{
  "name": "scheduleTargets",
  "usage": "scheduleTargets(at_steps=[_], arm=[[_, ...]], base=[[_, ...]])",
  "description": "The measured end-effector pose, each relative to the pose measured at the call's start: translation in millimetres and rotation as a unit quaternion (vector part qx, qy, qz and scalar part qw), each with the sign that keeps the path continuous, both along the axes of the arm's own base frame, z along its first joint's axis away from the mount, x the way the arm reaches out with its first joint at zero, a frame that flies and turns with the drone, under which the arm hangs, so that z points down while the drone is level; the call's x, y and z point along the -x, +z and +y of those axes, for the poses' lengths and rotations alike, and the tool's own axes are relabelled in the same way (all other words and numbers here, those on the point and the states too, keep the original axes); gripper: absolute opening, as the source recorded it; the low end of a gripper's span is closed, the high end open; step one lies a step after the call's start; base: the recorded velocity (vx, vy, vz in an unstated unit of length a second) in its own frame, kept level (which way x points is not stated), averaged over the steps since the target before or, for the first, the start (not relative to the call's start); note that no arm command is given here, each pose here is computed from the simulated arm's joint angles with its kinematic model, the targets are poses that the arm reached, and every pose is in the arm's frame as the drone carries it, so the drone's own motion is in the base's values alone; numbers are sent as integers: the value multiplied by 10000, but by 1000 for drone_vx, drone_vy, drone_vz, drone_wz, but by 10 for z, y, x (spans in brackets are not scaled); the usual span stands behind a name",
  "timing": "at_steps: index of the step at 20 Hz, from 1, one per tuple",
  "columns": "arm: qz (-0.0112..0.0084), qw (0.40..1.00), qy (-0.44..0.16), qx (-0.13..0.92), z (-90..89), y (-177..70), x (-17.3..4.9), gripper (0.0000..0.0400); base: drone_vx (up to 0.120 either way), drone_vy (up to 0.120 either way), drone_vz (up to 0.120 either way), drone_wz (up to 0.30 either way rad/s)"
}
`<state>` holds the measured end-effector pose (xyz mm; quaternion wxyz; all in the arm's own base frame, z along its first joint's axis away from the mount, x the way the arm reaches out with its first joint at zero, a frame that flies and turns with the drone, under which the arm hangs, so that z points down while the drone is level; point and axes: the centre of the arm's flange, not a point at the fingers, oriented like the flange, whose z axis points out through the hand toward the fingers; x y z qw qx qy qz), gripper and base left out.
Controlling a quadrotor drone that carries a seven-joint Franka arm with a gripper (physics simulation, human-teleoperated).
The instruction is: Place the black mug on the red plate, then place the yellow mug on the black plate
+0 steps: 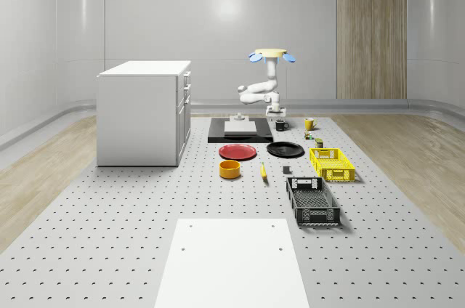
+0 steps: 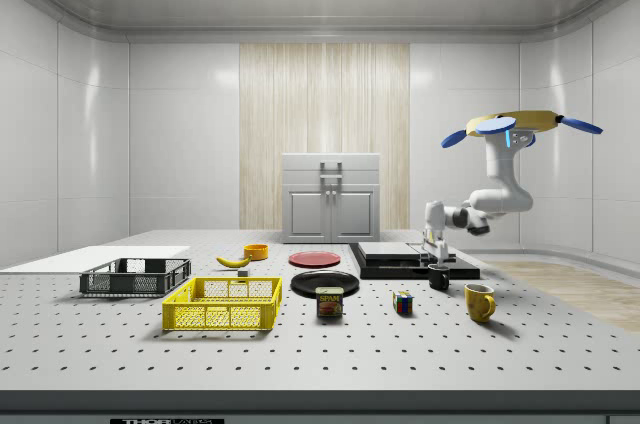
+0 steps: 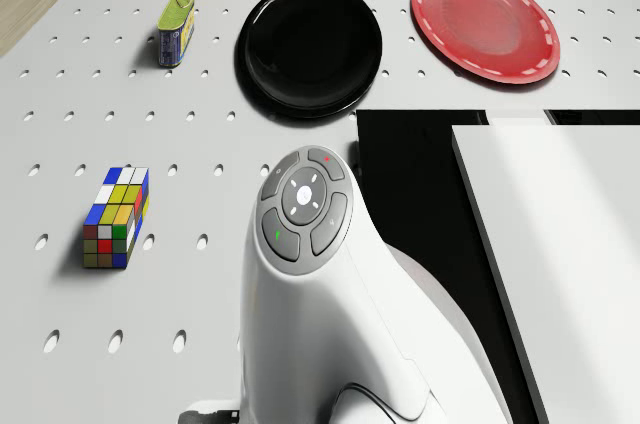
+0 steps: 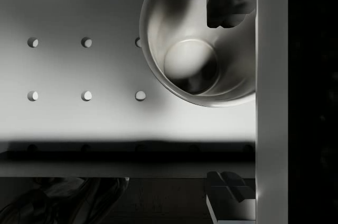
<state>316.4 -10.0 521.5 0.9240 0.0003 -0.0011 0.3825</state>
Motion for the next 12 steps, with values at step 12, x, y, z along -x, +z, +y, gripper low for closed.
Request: scheduleTargets(at_steps=[12], arm=[[0,10000,1,0,-1,56,-22,400]], base=[[0,0,0,0]])
